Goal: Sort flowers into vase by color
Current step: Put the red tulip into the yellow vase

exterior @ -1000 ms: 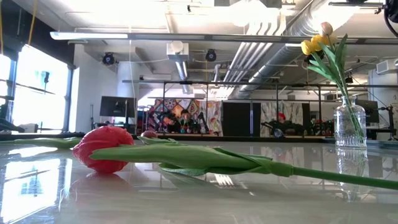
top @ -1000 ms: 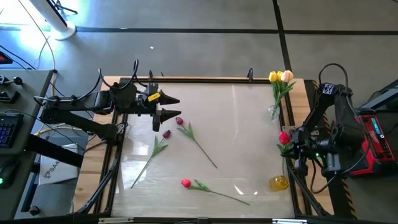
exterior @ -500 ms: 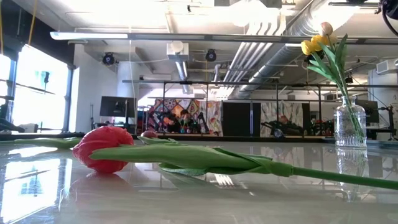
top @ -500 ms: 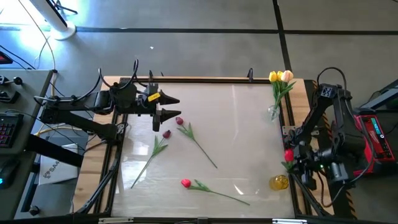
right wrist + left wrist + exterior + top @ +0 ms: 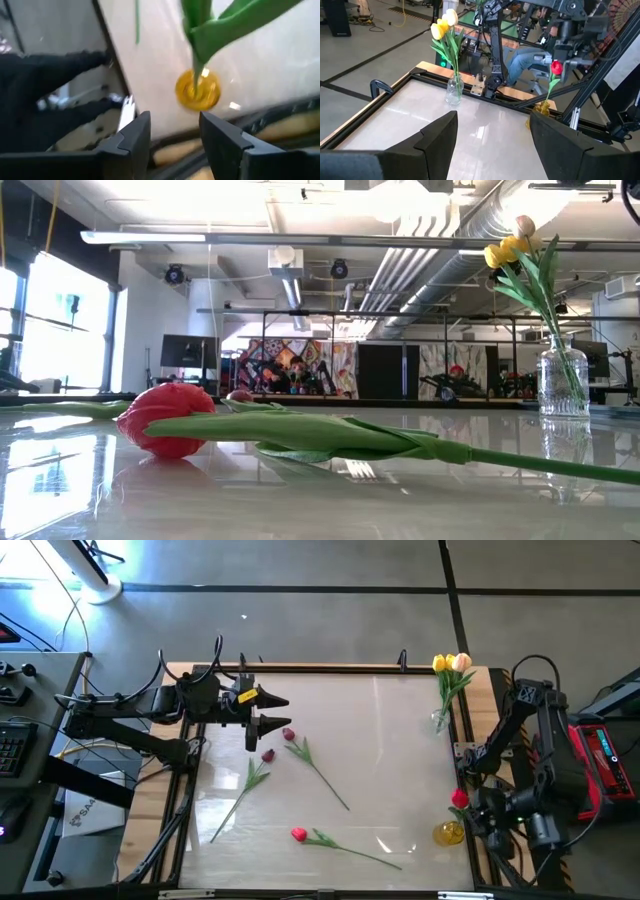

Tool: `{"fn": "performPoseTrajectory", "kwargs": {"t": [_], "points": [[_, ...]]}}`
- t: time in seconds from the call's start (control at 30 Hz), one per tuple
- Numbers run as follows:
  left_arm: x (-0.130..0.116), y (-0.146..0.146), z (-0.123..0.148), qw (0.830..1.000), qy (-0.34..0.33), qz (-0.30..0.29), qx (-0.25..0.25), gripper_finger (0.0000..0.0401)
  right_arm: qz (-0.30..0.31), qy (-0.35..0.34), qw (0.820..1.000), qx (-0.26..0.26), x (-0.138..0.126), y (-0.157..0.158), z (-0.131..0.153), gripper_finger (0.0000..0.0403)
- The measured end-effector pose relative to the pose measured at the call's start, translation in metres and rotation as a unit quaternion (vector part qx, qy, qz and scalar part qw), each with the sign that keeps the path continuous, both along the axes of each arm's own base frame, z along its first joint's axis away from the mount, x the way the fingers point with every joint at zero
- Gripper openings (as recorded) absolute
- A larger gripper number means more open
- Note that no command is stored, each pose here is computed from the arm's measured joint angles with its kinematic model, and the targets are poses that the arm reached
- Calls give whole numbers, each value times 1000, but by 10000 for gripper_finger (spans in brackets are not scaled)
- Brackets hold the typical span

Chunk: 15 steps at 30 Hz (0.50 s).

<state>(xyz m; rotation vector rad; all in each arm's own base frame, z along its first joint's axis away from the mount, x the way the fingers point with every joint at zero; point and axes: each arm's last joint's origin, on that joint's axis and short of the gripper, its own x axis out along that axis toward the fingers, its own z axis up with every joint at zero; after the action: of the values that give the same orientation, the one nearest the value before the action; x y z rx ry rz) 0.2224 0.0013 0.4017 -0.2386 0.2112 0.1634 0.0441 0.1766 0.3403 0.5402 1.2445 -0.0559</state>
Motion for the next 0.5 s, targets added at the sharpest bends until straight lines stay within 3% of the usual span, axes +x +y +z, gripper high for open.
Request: {"fn": "performPoseTrajectory", "kwargs": {"t": [0.23, 0.37, 0.5], "points": [[0, 0, 0, 1000, 0, 0, 0, 237, 22, -26, 995, 90, -1, -6, 53, 152], [0, 0, 0, 1000, 0, 0, 0, 237, 30, -109, 985, 132, -1, -18, 93, 149], [0, 0, 0, 1000, 0, 0, 0, 237, 9, -239, 961, 140, 2, -36, 131, 149]]}}
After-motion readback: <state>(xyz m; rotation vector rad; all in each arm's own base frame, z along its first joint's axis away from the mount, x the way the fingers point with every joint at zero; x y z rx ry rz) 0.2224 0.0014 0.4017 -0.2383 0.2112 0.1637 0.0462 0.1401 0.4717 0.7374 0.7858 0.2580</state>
